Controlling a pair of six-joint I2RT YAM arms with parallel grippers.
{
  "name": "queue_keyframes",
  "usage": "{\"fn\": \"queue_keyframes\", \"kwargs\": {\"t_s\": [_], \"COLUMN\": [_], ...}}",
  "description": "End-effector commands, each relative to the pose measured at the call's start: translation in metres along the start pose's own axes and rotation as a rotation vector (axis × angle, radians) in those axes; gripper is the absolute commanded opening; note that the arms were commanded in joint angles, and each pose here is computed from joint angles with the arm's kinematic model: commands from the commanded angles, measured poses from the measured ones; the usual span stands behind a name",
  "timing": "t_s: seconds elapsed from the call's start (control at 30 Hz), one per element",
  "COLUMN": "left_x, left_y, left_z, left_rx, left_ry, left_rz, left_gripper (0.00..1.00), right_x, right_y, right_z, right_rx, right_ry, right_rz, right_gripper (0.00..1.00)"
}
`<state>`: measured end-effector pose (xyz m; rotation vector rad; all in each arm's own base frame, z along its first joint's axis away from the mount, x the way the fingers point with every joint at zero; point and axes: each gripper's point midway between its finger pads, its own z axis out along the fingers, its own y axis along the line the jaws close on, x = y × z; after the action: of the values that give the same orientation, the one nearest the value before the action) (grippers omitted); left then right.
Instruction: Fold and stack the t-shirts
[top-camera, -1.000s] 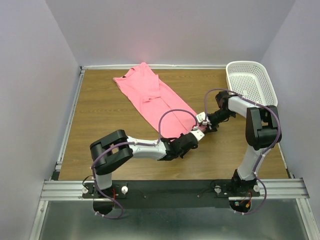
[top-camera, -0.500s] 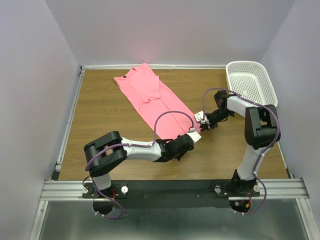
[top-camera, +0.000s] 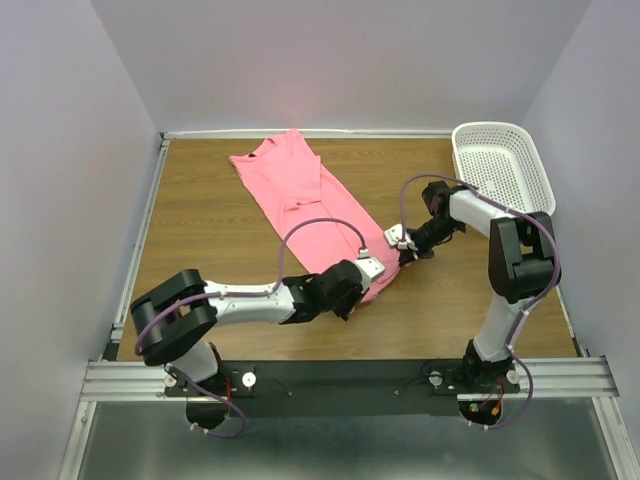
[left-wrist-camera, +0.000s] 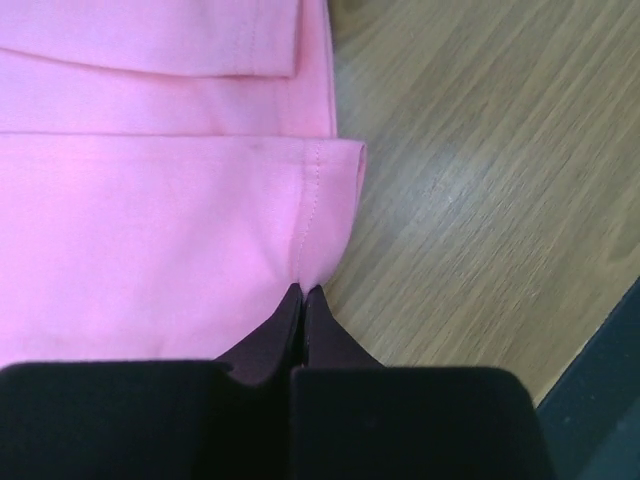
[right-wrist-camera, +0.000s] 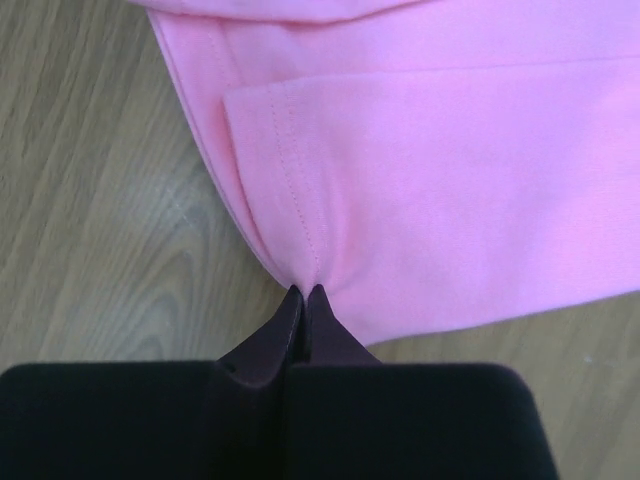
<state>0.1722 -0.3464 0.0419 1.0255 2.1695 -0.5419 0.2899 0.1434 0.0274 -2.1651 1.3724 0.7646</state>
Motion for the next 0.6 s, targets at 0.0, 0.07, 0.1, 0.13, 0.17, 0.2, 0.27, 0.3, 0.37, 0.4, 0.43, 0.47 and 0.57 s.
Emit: {"fn": "queue_keyframes", "kwargs": {"t_s": [0.0,0.07,0.1,0.13,0.17,0.2,0.27,0.3,0.37,0.4,0.43,0.47,0.57], "left_x": [-0.035,-0.045,-0.047,-0.052,-0.056,-0.061,-0.071,-0.073,-0.084,-0.087,-0.088,-0.085,-0.081], "left_y": [0.001,0.017,0.023,0.032,0.040,0.046,0.075,0.082,0.110,0.117,0.125,0.145,0.173], "left_z": [-0.020,-0.029,-0.032,-0.034,-0.036,-0.040,-0.043,-0.043,-0.047,-0.046,-0.045,-0.047,-0.048], "left_rx": [0.110,0.110,0.110,0.104,0.100,0.109,0.068,0.076,0.036,0.039,0.030,-0.007,-0.049], "left_ry": [-0.134,-0.182,-0.195,-0.210,-0.224,-0.242,-0.268,-0.269,-0.290,-0.290,-0.288,-0.286,-0.285], "left_rz": [-0.075,-0.105,-0.114,-0.125,-0.137,-0.138,-0.182,-0.200,-0.254,-0.270,-0.293,-0.332,-0.379], "left_gripper": [0.00,0.00,0.00,0.00,0.00,0.00,0.00,0.00,0.00,0.00,0.00,0.00,0.00], "right_x": [-0.030,-0.045,-0.050,-0.053,-0.059,-0.062,-0.074,-0.076,-0.084,-0.084,-0.083,-0.084,-0.083], "right_y": [-0.010,-0.020,-0.028,-0.036,-0.044,-0.062,-0.079,-0.087,-0.114,-0.127,-0.147,-0.155,-0.201], "right_z": [-0.014,-0.022,-0.025,-0.027,-0.028,-0.032,-0.031,-0.028,-0.020,-0.016,-0.012,-0.004,0.004], "right_rx": [-0.019,-0.027,-0.016,-0.011,0.001,0.022,0.030,0.028,0.035,0.055,0.077,0.080,0.171], "right_ry": [-0.089,-0.149,-0.164,-0.180,-0.211,-0.220,-0.252,-0.261,-0.270,-0.263,-0.254,-0.225,-0.191], "right_rz": [0.015,0.044,0.054,0.068,0.098,0.095,0.130,0.145,0.194,0.189,0.183,0.247,0.283], "right_gripper": [0.01,0.00,0.00,0.00,0.00,0.01,0.01,0.01,0.01,0.01,0.01,0.01,0.01]}}
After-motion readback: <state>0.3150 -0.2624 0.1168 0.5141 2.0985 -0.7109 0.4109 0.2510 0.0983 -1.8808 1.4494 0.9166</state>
